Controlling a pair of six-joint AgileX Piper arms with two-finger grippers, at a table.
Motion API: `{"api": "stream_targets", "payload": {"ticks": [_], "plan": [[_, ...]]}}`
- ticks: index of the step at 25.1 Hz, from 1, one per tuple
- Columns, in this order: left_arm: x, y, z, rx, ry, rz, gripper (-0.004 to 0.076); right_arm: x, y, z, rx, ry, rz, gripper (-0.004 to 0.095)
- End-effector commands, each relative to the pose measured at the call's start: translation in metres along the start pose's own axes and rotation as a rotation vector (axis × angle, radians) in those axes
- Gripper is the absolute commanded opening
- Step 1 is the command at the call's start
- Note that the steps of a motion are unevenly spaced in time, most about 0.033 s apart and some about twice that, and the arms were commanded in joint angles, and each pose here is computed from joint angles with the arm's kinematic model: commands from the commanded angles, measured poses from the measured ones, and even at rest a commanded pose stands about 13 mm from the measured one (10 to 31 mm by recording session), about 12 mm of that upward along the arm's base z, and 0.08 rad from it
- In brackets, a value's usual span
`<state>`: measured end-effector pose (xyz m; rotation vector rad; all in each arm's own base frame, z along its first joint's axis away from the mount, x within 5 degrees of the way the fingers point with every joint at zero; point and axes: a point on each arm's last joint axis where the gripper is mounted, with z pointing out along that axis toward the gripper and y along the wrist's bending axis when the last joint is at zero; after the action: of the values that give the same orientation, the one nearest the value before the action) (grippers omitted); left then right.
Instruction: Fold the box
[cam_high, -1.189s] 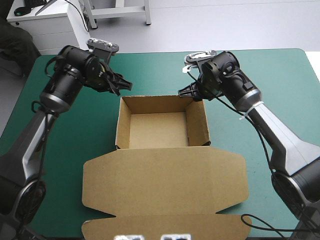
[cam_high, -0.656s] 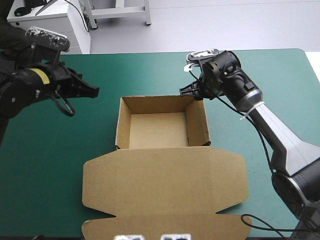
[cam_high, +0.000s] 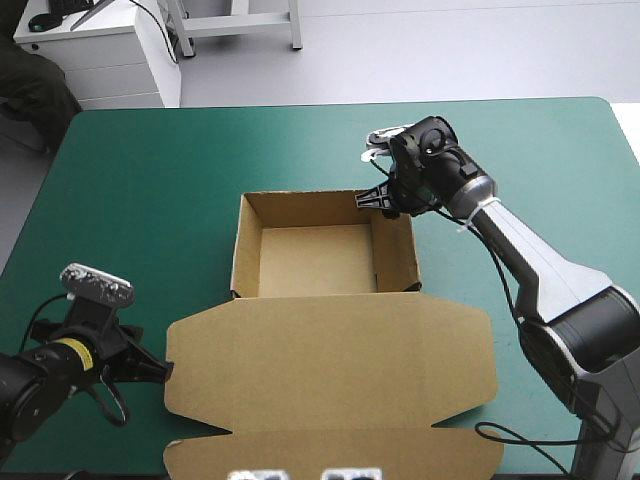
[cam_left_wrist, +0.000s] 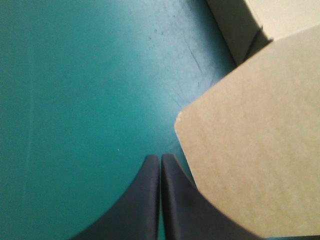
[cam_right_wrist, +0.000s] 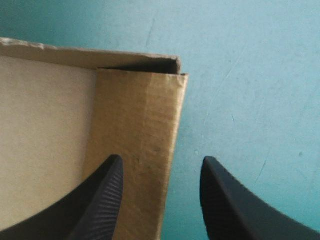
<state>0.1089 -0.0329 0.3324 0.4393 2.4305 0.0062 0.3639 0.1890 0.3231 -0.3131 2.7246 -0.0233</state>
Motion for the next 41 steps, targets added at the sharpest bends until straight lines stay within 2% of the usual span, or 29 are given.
{"api": "stream_targets", "payload": {"ticks": [1,5,11,14,16,17,22,27,31,34,41], "plan": [[0.014,-0.001,0.007,0.000,-0.062,-0.032,-0.0008,0.005,-0.011,-0.013,-0.016,-0.003,0.031,0.0444],[0.037,-0.003,0.019,0.007,-0.069,-0.052,-0.0008,0.015,-0.008,0.002,-0.045,0.057,0.020,0.0441],[0.061,-0.006,0.027,0.025,-0.082,-0.060,-0.0008,0.018,-0.001,0.007,-0.121,0.069,0.011,0.0417],[0.060,-0.006,0.025,0.027,-0.102,-0.062,-0.0008,0.019,-0.002,0.007,-0.106,0.079,0.002,0.0281],[0.061,-0.006,0.025,0.025,-0.104,-0.061,-0.0008,0.020,-0.003,0.007,-0.098,0.088,0.000,0.0112],[0.060,-0.006,0.025,0.025,-0.106,-0.061,-0.0008,0.020,-0.003,0.007,-0.095,0.090,0.008,-0.0019],[0.060,-0.006,0.025,0.025,-0.106,-0.061,-0.0008,0.021,-0.005,0.006,-0.080,0.101,0.016,-0.0019],[0.060,-0.006,0.025,0.025,-0.106,-0.061,-0.0008,0.019,-0.018,-0.005,0.021,0.044,0.033,-0.0019],[0.060,-0.006,0.025,0.025,-0.106,-0.061,-0.0008,0.017,-0.036,-0.014,0.056,0.015,0.061,-0.0019],[0.060,-0.006,0.025,0.025,-0.104,-0.061,-0.0008,0.016,-0.060,-0.022,0.077,-0.006,0.105,-0.0019],[0.060,-0.006,0.025,0.025,-0.104,-0.061,-0.0008,0.022,-0.145,-0.048,0.180,-0.055,0.232,-0.0019]]}}
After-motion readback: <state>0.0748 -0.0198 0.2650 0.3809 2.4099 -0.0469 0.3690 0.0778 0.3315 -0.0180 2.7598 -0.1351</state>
